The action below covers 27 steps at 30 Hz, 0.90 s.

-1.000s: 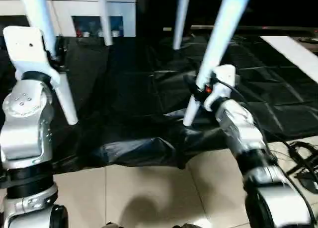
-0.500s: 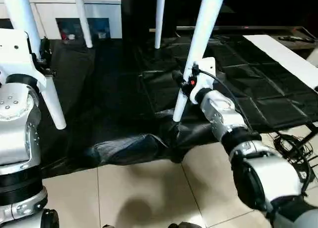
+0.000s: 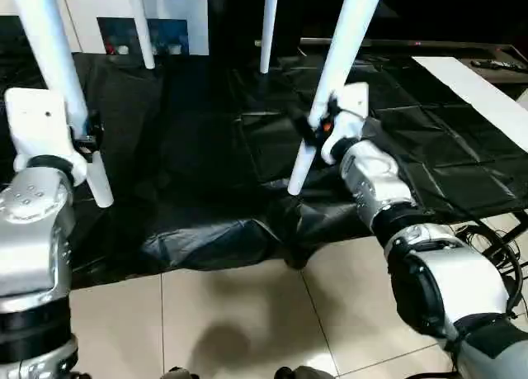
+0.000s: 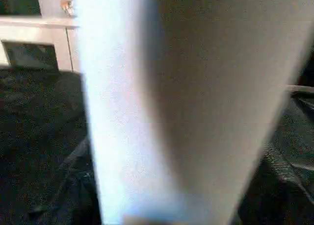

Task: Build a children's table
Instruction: Flip table

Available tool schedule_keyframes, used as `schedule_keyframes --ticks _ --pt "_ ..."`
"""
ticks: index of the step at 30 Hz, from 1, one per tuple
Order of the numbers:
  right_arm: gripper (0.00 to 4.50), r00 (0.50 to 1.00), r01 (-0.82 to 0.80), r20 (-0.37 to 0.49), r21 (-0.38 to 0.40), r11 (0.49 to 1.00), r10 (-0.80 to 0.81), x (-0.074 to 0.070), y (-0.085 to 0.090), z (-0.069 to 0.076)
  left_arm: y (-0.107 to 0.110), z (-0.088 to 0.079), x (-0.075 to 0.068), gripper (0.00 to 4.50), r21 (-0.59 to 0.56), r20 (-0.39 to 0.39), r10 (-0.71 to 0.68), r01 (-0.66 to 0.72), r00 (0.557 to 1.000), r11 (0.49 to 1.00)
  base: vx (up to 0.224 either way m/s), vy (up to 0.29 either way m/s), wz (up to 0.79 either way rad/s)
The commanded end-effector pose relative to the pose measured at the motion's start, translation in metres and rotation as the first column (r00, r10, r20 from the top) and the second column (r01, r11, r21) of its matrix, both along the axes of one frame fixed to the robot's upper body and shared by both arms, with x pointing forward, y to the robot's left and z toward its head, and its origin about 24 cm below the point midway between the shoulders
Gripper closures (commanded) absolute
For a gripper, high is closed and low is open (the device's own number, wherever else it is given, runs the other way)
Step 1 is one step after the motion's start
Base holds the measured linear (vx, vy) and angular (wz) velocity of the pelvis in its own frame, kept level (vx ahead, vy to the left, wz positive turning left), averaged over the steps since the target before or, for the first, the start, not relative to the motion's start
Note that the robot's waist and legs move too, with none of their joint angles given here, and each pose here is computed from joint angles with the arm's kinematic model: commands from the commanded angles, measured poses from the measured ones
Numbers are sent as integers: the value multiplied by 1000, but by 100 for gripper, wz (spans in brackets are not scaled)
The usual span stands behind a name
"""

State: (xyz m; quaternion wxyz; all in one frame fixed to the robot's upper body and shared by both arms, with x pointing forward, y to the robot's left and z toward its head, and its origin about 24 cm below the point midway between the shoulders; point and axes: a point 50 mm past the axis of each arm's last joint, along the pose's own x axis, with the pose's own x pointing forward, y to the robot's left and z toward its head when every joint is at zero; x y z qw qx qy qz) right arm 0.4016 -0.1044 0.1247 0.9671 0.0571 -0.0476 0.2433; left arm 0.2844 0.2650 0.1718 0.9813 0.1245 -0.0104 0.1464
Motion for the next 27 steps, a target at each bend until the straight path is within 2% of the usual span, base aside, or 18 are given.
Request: schedule_keyframes --ticks 1,5,7,9,14,15,17,19,21,22,24,25,26,27 --pt "102 998 -8 57 23 1000 7 2 -5 11 1 0 -5 52 -1 11 24 -24 1000 1000 0 0 0" --pt "77 991 -12 132 36 999 7 -3 -10 12 -5 -9 -15 24 -21 14 23 -23 1000 1000 0 0 0" --pt "50 986 12 166 41 999 -18 -6 -16 10 -11 -17 -20 2 -30 15 12 -12 1000 999 0 0 0" --pt "44 979 6 204 50 999 -16 -10 -19 9 -17 -24 -25 0 -47 28 -16 17 999 999 0 0 0" --pt "44 962 -42 273 78 996 19 -24 -23 3 -24 -36 -34 0 -127 120 -29 45 992 991 0 0 0" --pt "44 952 -40 305 72 997 16 -32 -25 0 -28 -39 -38 0 -168 164 -42 70 986 983 0 0 0" --pt "44 945 -28 328 68 997 4 -41 -29 -3 -34 -41 -42 0 -189 187 -78 113 979 975 0 0 0" --pt "44 939 9 341 83 996 -37 -49 -35 -6 -45 -42 -45 0 -213 215 -166 212 962 954 0 0 0" --pt "44 929 60 358 104 993 -94 -63 -41 -9 -55 -41 -53 0 -192 243 -233 282 942 940 0 0 0" --pt "44 920 84 373 110 990 -120 -77 -43 -10 -59 -45 -59 0 -172 232 -247 290 941 941 0 0 0" --pt "44 918 105 368 132 986 -147 -88 -45 -11 -60 -52 -62 0 -177 204 -242 279 949 944 0 0 0" --pt "44 917 143 354 141 980 -185 -102 -49 -14 -60 -61 -65 0 -170 160 -220 246 962 954 0 0 0" --pt "44 917 143 354 141 980 -185 -102 -49 -14 -60 -61 -65 0 -170 160 -220 246 962 954 0 0 0" --pt "44 926 168 316 143 975 -206 -113 -53 -20 -60 -66 -67 0 -156 137 -207 227 969 961 0 0 0"
